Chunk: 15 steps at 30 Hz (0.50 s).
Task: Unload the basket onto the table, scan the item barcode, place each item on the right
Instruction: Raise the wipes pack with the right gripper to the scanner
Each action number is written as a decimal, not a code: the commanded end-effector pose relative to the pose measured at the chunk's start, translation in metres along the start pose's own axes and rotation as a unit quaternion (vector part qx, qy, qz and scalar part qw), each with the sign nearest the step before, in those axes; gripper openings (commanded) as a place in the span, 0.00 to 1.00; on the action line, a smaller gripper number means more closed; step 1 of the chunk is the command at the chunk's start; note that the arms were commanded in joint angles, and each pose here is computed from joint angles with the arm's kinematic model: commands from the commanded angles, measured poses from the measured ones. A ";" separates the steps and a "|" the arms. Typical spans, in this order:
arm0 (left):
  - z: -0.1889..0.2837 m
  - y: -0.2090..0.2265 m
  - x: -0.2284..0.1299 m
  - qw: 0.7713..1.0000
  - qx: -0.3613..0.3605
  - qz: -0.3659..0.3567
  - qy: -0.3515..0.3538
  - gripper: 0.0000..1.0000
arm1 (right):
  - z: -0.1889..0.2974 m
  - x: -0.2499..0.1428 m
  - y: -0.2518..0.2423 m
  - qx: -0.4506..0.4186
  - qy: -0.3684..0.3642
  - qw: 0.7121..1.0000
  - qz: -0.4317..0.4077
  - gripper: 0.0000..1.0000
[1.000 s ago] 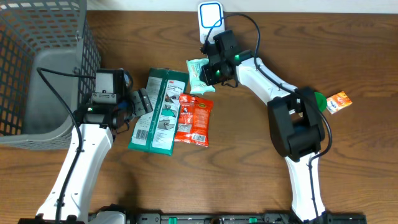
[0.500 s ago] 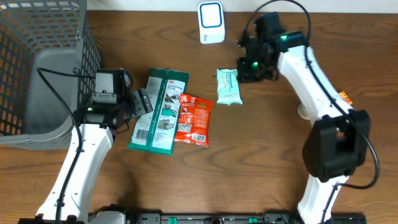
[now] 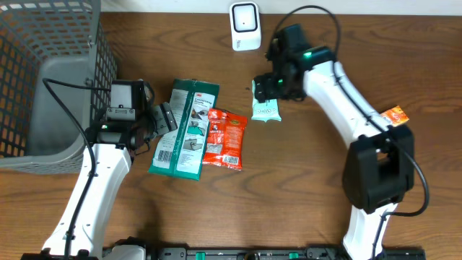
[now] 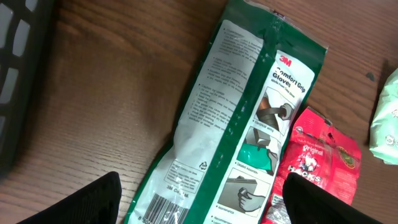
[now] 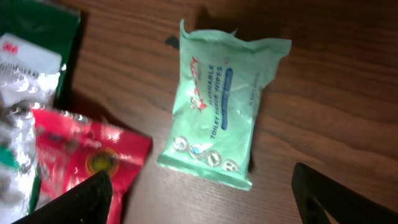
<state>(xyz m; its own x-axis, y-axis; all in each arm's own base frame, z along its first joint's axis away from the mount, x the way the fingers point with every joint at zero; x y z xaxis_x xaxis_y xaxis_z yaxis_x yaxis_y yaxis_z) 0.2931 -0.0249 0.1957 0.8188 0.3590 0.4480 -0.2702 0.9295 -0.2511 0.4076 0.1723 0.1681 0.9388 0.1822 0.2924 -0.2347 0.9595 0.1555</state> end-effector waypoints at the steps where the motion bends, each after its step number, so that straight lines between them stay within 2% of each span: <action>1: 0.004 -0.001 0.005 1.000 0.003 0.004 -0.009 0.83 | -0.007 -0.001 0.013 -0.143 -0.042 0.988 -0.028 0.89; 4: 0.004 -0.001 0.005 1.000 0.003 0.004 -0.009 0.83 | -0.020 -0.001 0.026 -0.158 -0.054 0.986 -0.015 0.91; 9: 0.004 -0.001 0.005 1.000 0.003 0.004 -0.009 0.83 | -0.062 -0.007 0.019 -0.169 -0.022 0.985 -0.024 0.93; 15: 0.004 -0.001 0.005 1.000 0.003 0.004 -0.009 0.83 | -0.091 -0.013 0.015 -0.176 0.000 0.984 -0.022 0.88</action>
<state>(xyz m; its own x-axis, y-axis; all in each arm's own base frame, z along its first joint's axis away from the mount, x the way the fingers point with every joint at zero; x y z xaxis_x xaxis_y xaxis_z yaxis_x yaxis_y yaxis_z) 0.2931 -0.0249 0.1957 0.8188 0.3590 0.4480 -0.2702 0.9295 -0.2511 0.4119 0.2074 0.0935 0.9416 0.1554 0.2986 -0.1169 0.9828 -0.1430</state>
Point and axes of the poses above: each gripper's point midway between its finger pads, its own z axis back along the fingers, its own y axis along the line the jaws close on, x = y × z, the point moved 8 cm from there along z, back along the fingers, and after that the axes turned 2 degrees about z, right-handed, at the moved point
